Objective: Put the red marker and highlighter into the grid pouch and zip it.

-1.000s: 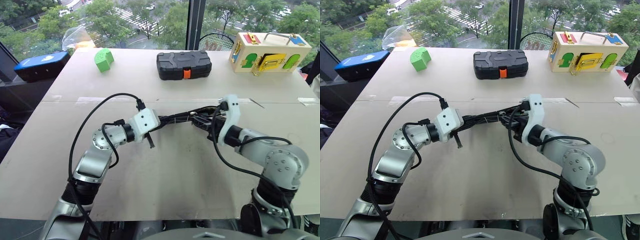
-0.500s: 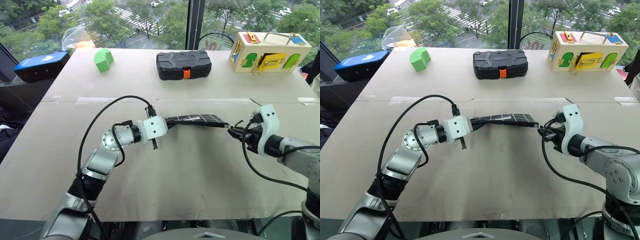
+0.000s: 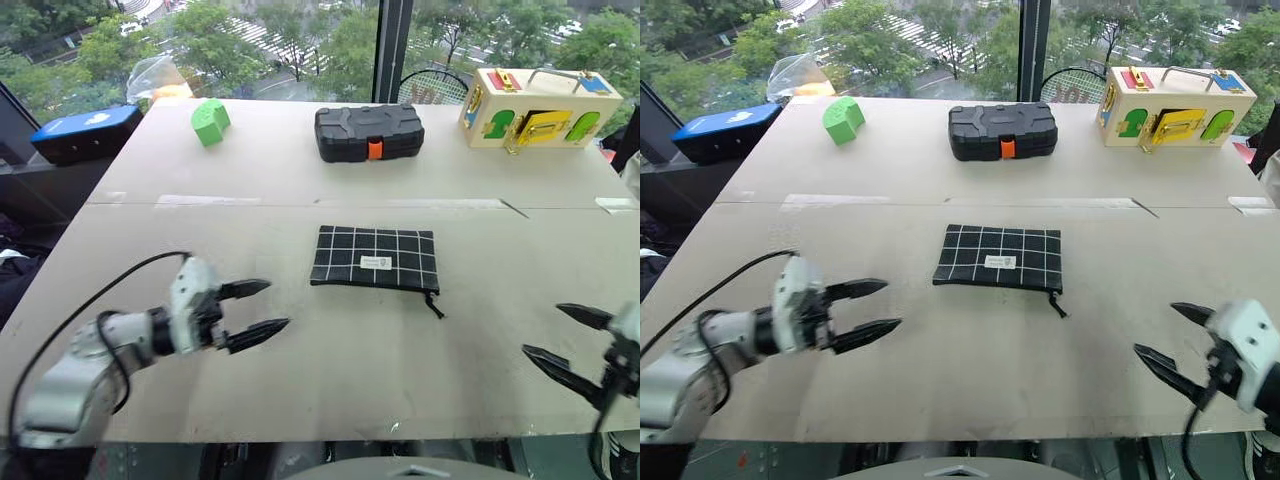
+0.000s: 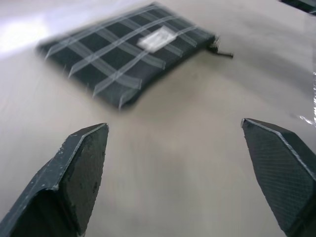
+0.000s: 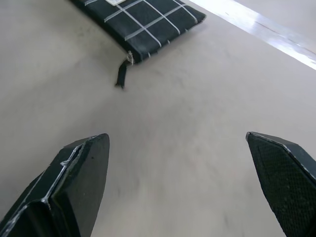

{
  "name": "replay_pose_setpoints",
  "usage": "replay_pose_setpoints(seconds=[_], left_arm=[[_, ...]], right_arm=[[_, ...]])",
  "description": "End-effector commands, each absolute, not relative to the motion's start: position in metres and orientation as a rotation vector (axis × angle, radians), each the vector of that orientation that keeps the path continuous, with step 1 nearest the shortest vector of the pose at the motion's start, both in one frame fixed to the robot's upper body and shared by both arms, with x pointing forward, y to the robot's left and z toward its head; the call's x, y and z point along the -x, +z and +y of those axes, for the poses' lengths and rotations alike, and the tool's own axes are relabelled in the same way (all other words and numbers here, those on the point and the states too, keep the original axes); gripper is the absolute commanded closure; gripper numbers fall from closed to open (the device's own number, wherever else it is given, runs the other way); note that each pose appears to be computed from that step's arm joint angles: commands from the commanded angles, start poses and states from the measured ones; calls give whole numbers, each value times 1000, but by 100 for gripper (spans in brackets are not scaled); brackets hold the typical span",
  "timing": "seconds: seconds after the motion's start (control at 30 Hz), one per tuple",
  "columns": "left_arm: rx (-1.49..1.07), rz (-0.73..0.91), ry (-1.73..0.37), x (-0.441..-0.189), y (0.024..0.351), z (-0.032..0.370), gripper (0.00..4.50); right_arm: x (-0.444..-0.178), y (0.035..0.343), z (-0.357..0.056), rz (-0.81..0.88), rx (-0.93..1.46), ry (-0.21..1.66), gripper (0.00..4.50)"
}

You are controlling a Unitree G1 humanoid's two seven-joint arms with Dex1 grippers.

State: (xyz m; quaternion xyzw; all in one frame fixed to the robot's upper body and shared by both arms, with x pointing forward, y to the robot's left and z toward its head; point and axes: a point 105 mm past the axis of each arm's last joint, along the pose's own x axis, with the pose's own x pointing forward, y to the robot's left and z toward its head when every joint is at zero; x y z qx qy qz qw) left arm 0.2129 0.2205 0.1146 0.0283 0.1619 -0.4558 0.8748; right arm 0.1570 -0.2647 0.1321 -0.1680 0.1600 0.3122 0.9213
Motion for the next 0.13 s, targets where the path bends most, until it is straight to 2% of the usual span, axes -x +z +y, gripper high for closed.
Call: replay_pose_setpoints(seconds=[0.03, 0.13], left_arm=[[-89, 315, -952, -202, 129, 221, 3], [-68, 325, -965, -192, 128, 223, 3]], right_arm=[[-147, 147, -274, 272, 411, 641, 0], [-144, 143, -278, 273, 420, 638, 0]])
